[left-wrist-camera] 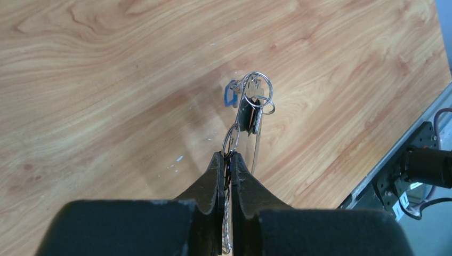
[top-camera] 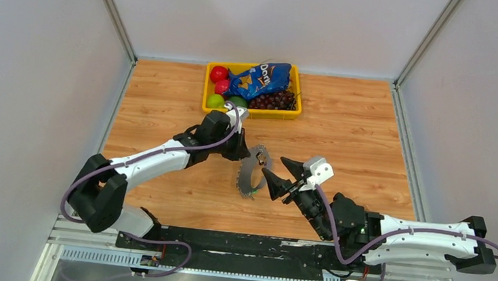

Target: Put the keys on the keyring

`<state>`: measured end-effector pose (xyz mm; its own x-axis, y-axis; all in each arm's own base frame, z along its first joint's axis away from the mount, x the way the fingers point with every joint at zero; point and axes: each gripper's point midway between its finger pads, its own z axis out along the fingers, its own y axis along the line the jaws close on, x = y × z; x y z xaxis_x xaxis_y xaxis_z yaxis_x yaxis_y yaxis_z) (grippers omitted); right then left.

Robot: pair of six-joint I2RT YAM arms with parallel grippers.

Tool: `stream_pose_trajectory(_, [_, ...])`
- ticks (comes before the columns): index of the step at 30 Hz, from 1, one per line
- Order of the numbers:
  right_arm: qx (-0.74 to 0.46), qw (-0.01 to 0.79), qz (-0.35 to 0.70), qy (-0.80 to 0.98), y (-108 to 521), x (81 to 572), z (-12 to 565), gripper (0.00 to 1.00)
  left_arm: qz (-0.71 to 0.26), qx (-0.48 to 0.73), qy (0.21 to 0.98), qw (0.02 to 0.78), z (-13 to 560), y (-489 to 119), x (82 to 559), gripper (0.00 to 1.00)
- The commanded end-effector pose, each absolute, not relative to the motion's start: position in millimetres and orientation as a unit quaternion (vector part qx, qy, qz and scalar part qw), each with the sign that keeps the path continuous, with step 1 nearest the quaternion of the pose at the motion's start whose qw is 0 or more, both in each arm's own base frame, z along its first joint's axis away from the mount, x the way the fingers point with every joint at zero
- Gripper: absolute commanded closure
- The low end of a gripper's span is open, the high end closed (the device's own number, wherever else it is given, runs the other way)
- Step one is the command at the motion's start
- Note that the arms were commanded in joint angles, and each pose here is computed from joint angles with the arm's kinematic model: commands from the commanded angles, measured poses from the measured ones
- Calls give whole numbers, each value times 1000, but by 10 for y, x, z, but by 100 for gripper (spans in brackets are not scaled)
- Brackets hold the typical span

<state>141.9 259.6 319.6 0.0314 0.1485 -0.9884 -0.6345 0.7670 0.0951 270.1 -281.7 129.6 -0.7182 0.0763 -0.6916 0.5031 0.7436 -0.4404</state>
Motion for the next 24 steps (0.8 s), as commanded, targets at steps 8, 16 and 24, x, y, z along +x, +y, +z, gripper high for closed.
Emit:
stream_pose_trajectory(8, [-185,660,268,677,2700,1564,2955,32,-308,97,899,294,916,-2729,2980,54])
stream_pose_trajectory(16, [-161,628,250,719,2680,1911,2750,19,-272,86,899,332,1159,-2543,3017,0])
stream_pose_trajectory(24, [-145,614,199,750,2549,2192,2546,0,-250,82,870,416,1848,-2257,2960,0])
